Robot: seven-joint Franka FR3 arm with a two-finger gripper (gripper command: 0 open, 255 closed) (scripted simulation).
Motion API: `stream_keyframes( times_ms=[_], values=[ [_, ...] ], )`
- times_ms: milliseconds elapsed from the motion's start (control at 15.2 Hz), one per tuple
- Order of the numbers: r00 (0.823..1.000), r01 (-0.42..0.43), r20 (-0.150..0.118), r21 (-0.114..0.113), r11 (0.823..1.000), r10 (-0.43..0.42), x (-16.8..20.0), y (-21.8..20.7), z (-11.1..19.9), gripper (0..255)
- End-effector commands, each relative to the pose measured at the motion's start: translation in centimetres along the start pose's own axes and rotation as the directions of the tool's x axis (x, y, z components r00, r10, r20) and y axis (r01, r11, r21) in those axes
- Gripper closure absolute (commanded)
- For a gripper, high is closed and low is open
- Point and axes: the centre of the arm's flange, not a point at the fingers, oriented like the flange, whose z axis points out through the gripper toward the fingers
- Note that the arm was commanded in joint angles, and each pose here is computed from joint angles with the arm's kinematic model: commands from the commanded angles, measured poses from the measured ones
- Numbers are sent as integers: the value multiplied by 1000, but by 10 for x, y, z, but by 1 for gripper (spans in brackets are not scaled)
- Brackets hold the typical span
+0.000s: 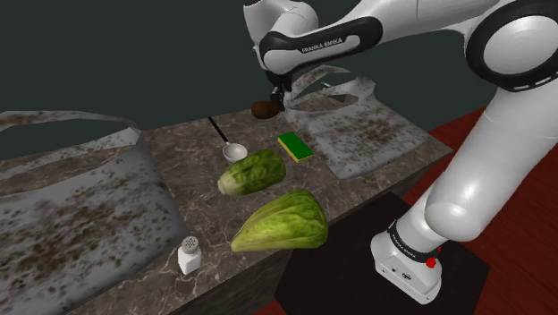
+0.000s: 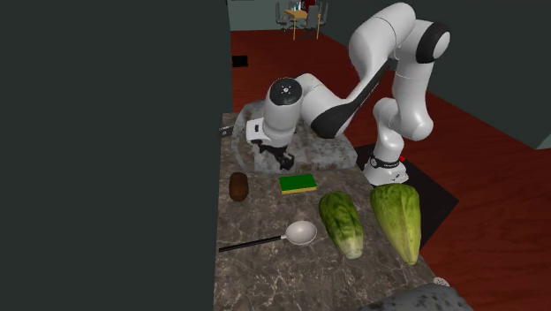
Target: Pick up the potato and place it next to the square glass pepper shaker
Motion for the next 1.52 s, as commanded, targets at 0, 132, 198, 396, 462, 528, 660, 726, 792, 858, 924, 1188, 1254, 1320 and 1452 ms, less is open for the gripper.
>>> stream_keyframes(
  times_ms=[0,132,198,396,462,528,660,726,792,858,924,1188,1254,1320,1452],
  values=[
    [1000,31,7,-34,999,-31,26,-3,10,0],
    [998,61,14,-66,996,-60,52,-5,19,0],
    [997,76,18,-82,994,-75,65,-7,23,0],
    [992,122,31,-129,984,-119,102,-12,37,0],
    [990,137,36,-145,980,-133,115,-14,42,0],
    [988,152,41,-160,975,-147,127,-16,47,0],
    [983,182,52,-191,965,-175,152,-20,57,0],
    [980,197,57,-206,959,-189,165,-22,62,0],
    [979,202,59,-211,956,-193,169,-23,63,0],
    [979,202,59,-211,956,-193,169,-22,68,0],
    [979,202,59,-211,956,-193,168,-21,74,0],
    [979,202,59,-211,956,-193,168,-16,94,0],
    [979,202,59,-211,956,-193,168,-14,102,0],
    [979,202,59,-211,956,-193,168,-14,102,0],
    [979,202,59,-211,956,-193,168,-14,102,0]
  ],
)
